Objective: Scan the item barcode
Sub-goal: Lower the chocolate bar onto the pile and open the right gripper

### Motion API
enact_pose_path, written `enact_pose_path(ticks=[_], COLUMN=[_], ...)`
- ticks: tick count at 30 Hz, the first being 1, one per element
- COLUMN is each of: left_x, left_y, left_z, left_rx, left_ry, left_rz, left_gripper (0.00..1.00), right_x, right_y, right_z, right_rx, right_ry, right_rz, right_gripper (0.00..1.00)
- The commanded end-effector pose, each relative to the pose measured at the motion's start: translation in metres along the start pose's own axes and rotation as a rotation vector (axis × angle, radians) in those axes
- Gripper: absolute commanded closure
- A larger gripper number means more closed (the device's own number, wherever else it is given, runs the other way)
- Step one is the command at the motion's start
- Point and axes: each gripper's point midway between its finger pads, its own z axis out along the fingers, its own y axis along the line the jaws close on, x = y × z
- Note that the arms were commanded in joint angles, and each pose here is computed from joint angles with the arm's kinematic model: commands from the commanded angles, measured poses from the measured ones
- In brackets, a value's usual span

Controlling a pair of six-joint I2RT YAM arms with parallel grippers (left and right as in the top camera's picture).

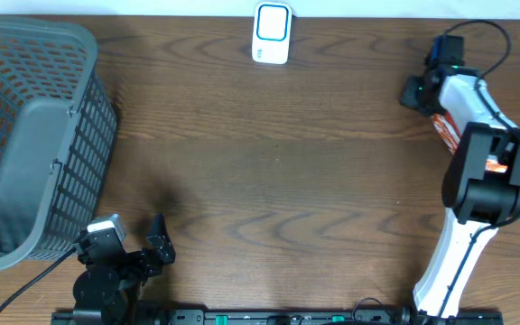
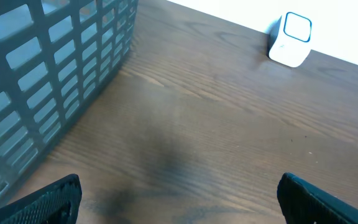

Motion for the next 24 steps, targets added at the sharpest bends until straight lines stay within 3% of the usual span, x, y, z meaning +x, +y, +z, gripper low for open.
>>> enact_pose_path(ticks=[1,11,16,19,20,21,22,24], left_x=[-0.002,-0.002,-0.002,-0.002,-0.002,-0.002,-0.002,-0.002], left_y=[-0.001,-0.001,-0.001,-0.001,-0.001,-0.001,-0.001,-0.001], left_z=[-0.001,-0.001,-0.001,-0.001,-0.001,-0.001,-0.001,-0.001], left_rx=[0.003,0.003,0.003,0.003,0.003,0.003,0.003,0.003], left_ry=[-0.005,-0.005,-0.005,-0.005,-0.005,-0.005,-0.005,-0.005], left_rz=[0.014,0.014,0.014,0.014,0.014,0.014,0.014,0.014], left_gripper=[0.02,0.02,0.02,0.02,0.02,0.02,0.02,0.02], right_x=[0.006,0.046,0.027,-0.011,-0.025,-0.038,-0.058,-0.078], right_y=[-0.058,-0.140,-0.119,-0.084,-0.074,-0.062,-0.041,-0.011], right_z=[0.003,-0.009,-0.037,-0.092,-0.115,-0.142,-0.192,-0.269], right_rx=[0.181,0.283,0.099,-0.106,-0.166,-0.237,-0.365,-0.562], right_ry=[0.034,0.221,0.171,0.022,-0.041,-0.110,-0.229,-0.407], right_rz=[0.061,0.165,0.204,0.169,0.161,0.147,0.112,0.031], right_gripper=[0.99,0.99,0.94,0.62,0.44,0.13,0.01,0.01])
